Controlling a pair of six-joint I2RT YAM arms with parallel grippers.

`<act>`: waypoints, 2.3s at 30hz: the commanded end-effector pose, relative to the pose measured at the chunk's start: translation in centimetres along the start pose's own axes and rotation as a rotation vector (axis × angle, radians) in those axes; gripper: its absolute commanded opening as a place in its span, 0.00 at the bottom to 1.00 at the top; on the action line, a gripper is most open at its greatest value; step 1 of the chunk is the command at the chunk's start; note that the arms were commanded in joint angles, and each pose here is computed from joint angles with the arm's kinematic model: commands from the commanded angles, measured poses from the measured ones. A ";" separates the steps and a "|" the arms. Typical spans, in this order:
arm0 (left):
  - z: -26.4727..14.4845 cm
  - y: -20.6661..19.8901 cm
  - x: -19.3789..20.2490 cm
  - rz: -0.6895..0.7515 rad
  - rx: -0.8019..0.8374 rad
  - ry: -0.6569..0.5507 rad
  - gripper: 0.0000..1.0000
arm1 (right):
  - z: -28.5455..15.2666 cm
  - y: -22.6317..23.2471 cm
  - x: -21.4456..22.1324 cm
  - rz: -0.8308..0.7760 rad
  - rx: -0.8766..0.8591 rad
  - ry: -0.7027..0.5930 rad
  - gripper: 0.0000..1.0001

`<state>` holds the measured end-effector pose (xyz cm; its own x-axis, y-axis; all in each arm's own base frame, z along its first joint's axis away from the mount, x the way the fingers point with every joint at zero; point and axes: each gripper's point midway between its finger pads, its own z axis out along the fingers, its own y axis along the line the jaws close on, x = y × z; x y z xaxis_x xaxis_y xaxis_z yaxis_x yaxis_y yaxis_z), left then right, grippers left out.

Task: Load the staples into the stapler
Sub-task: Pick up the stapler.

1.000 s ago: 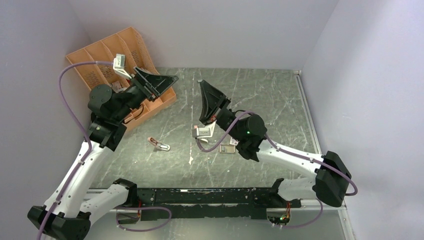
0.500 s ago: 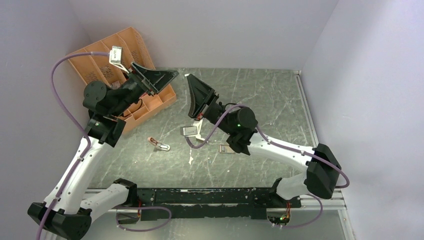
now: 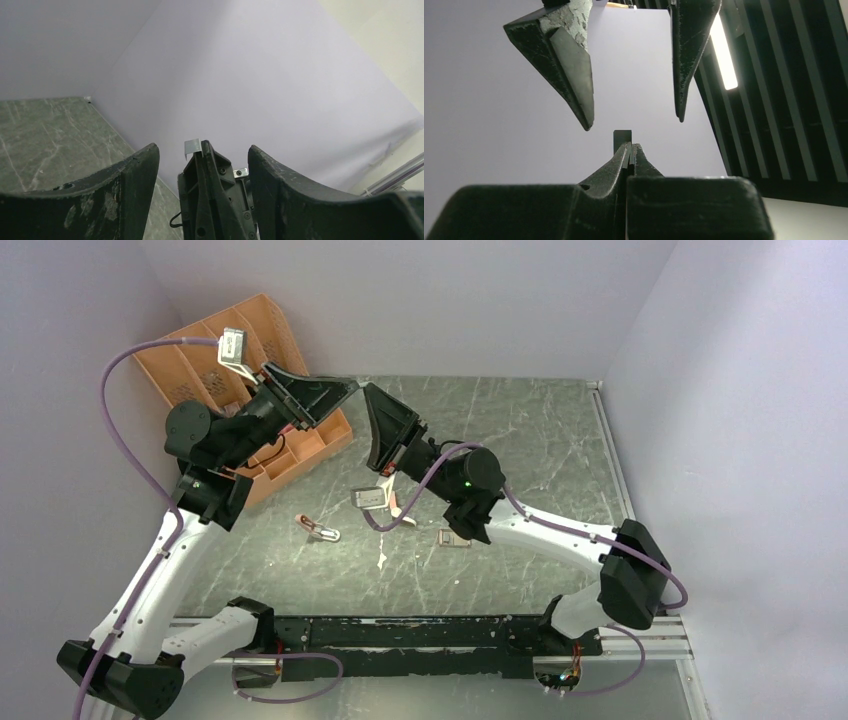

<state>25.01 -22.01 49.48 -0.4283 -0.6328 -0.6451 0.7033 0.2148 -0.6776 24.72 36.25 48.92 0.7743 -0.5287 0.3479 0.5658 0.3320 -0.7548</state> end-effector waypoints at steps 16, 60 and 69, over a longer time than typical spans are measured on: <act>-0.5 -2.4 -1.2 0.044 0.052 -0.044 0.68 | 1.5 -2.2 0.1 -0.081 0.111 -0.047 0.00; -0.2 -1.6 -0.7 -0.002 0.043 -0.027 0.09 | 1.4 -2.7 -0.6 -0.099 0.113 -0.086 0.00; -0.2 -1.6 -0.8 0.002 0.037 -0.034 0.07 | 1.4 -2.5 -0.7 -0.093 0.107 -0.090 0.25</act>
<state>24.79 -21.82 49.95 -0.4277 -0.6475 -0.6307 0.7013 0.2025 -0.6835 24.17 37.45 49.87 0.7538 -0.4907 0.4370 0.6302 0.3519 -0.6921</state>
